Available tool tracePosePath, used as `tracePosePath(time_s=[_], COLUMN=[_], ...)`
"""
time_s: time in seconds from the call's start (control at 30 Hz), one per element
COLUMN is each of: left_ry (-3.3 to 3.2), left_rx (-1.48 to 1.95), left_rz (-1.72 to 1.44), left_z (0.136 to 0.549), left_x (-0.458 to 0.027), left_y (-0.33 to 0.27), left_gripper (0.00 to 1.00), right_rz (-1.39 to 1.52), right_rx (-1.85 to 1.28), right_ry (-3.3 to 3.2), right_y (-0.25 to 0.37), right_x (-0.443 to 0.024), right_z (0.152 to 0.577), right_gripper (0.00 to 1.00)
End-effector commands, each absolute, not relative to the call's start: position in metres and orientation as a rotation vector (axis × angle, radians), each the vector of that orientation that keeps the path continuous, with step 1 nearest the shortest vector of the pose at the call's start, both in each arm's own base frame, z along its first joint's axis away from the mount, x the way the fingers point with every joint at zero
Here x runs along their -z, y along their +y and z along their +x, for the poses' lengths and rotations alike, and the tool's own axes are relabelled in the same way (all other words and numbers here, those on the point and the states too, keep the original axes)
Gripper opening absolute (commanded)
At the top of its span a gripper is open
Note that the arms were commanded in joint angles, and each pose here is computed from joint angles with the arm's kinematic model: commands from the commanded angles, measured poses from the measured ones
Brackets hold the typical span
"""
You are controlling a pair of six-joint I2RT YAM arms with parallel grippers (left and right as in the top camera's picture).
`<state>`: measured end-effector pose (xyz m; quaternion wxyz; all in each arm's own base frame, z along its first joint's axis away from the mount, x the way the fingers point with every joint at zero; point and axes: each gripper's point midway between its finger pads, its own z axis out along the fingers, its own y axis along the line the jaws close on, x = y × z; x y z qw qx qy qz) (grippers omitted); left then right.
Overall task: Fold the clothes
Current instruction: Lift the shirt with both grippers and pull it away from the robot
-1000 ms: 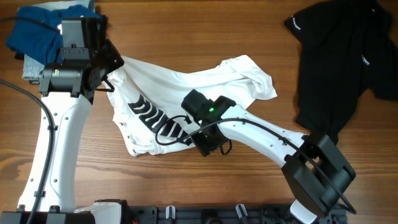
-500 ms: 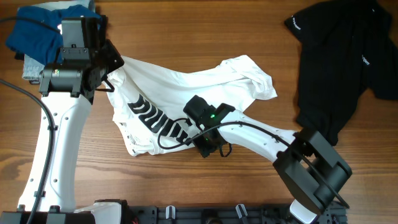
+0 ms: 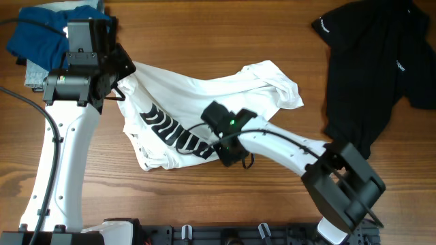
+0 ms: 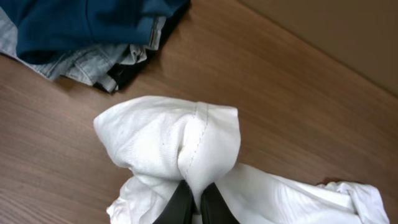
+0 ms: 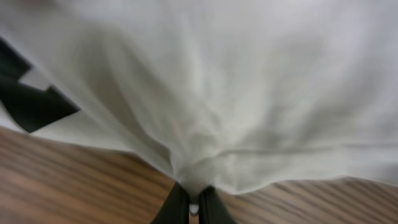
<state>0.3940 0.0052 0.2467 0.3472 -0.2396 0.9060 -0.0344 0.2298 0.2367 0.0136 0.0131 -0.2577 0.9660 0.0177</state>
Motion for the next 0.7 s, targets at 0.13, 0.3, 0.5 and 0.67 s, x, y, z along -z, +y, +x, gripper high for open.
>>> tracePosePath(time_s=[0.13, 0.3, 0.5, 0.67], left_ry=[2.048, 1.765, 1.694, 1.542], left_rx=[0.131, 0.202, 0.203, 0.222], left_rz=[-0.499, -0.457, -0.426, -0.339], left_z=[0.375, 0.344, 0.322, 0.282], left_x=[-0.346, -0.43, -0.453, -0.518], left_y=[0.01, 0.011, 0.012, 0.008], left_gripper=[0.04, 0.04, 0.04, 0.04], right_rz=[-0.331, -0.185, -0.093, -0.098], right_rx=[-0.174, -0.107, -0.016, 0.002], right_ry=[2.479, 2.222, 2.056, 1.935], right_y=[0.16, 0.083, 0.033, 0.024], right_x=[-0.262, -0.362, -0.429, -0.483], right_z=[0.344, 0.358, 0.34, 0.302], right_gripper=[0.04, 0.04, 0.04, 0.04])
